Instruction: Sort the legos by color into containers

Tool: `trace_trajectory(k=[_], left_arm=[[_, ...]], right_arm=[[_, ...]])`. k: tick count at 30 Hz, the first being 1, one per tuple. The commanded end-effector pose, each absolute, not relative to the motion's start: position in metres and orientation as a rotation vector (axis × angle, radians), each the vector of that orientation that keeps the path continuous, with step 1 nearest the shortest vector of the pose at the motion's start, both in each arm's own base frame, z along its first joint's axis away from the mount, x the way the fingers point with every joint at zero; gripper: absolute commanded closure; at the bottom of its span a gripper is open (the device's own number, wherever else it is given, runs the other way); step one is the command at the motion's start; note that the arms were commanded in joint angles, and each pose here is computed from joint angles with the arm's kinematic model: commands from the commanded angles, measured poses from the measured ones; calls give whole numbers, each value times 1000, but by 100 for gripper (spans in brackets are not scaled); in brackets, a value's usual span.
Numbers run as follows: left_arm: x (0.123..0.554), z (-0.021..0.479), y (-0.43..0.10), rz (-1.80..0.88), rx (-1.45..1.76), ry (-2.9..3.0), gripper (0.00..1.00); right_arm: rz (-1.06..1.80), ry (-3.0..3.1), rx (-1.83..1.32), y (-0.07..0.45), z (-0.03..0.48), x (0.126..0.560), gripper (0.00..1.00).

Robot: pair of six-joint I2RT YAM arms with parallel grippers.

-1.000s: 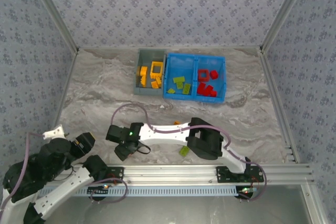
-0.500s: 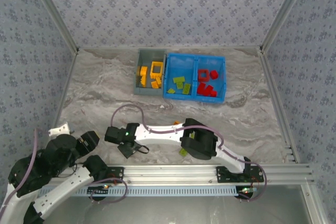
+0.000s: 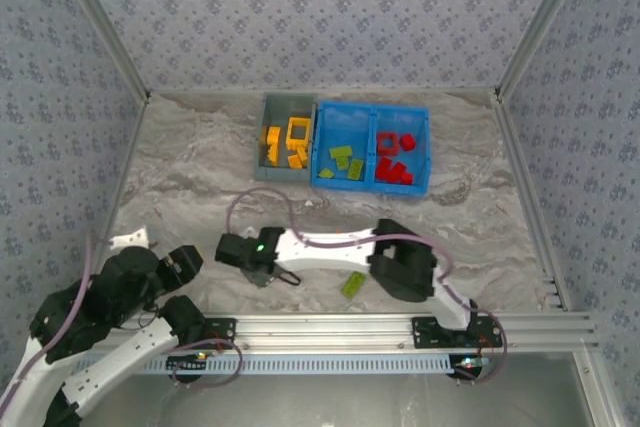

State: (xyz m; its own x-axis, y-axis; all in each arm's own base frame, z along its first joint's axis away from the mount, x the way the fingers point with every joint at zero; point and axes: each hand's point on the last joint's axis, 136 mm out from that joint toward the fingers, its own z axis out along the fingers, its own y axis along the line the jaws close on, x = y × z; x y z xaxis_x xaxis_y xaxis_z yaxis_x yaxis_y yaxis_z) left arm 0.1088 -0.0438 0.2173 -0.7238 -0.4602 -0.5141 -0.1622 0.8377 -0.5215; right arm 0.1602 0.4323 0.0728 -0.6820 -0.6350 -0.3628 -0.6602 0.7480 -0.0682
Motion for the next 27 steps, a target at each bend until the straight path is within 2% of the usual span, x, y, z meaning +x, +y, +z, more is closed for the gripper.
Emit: trace_trajectory(k=[1,9,14,20,27], left_arm=[[133,233,-102,-733,-276,2374,30],[198,256,-229,-939,-44,2322,30],[205,250,-317,-896,211,2347,30],[196,225,-386,-894,355,2389,31],[188,201,-409,-838,431,2429,31]], right_arm=[[129,2474,-691,377,161,212,75],[-18,2532,-196,204,191,298,74],[-180,2558,56,129,184,348,73],[-312,2633,213,86,148,400,73],[-346,2686,292,71,115,440,71]])
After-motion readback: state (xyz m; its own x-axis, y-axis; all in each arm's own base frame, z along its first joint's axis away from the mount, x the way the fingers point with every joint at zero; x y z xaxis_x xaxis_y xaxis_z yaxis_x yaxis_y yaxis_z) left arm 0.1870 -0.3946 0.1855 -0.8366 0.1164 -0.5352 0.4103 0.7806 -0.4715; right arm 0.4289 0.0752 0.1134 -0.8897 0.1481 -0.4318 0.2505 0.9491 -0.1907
